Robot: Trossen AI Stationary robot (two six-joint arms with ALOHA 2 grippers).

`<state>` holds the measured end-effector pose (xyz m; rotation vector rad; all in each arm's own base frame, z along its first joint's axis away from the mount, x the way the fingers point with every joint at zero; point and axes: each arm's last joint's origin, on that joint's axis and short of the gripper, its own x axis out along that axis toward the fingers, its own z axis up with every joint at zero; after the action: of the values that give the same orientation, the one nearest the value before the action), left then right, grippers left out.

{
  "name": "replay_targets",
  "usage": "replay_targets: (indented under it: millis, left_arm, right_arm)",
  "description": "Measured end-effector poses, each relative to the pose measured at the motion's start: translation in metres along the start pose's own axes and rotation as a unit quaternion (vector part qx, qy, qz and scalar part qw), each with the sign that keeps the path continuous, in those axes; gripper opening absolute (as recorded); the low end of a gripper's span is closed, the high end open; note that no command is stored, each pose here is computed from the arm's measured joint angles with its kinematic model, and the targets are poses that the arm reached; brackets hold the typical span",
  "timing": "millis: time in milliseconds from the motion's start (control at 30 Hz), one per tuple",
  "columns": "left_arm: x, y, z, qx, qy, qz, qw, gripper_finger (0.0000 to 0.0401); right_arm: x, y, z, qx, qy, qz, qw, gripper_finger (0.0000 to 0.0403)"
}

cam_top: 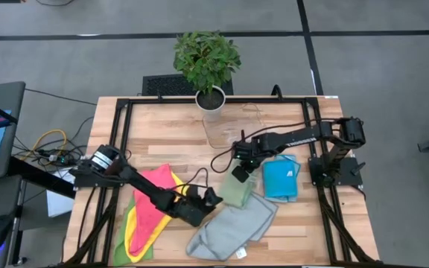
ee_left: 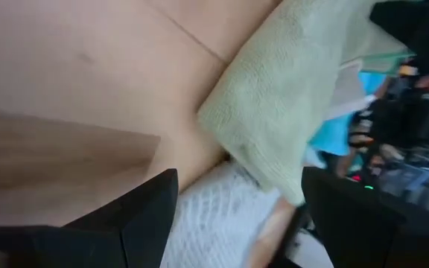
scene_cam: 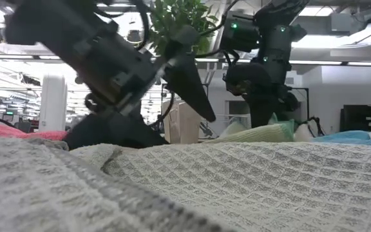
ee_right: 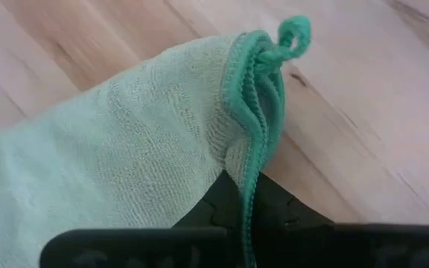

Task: Fold microfiber towels
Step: Stack the light green microfiber cloth on top of the blue microfiber cloth

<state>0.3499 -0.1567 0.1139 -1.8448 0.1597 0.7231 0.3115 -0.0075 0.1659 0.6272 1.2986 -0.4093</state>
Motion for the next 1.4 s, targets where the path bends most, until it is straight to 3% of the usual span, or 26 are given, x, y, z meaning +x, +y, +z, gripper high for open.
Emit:
replay_targets:
  millis: [267, 467, 667, 800, 1033, 1167, 1400]
  left_arm:
    - [0.020, -0.023, 0.018, 0.023, -0.063, 0.050, 0.997, 0.0279]
    - [0.040, -0.034, 0.003, 0.064, -0.020, 0.063, 0.996, 0.0279]
    - [0.054, -0.030, -0.005, 0.050, 0.014, 0.076, 0.996, 0.0270]
    - [0.053, -0.032, -0.007, 0.065, 0.029, 0.079, 0.994, 0.0228]
    - [0.056, -0.037, -0.005, 0.110, 0.059, 0.071, 0.990, 0.0089]
    - [0.058, -0.039, -0.003, 0.108, 0.052, 0.064, 0.991, 0.0019]
    - [0.058, -0.055, -0.005, 0.094, 0.064, 0.002, 0.993, 0.0012]
  right_arm:
    - [0.000, 0.004, -0.001, 0.000, -0.005, 0.009, 1.000, 0.0038]
    - [-0.001, 0.003, 0.000, 0.001, -0.007, 0.011, 1.000, 0.0038]
    - [-0.001, 0.001, -0.001, -0.007, 0.005, 0.004, 1.000, 0.0038]
    - [-0.001, 0.000, -0.004, -0.017, 0.016, -0.004, 1.000, 0.0035]
    - [-0.016, 0.001, -0.004, -0.021, -0.006, 0.016, 1.000, 0.0035]
    - [-0.032, 0.000, -0.005, -0.017, -0.026, 0.030, 0.999, 0.0035]
    - [-0.068, -0.009, -0.017, -0.013, -0.047, 0.020, 0.999, 0.0032]
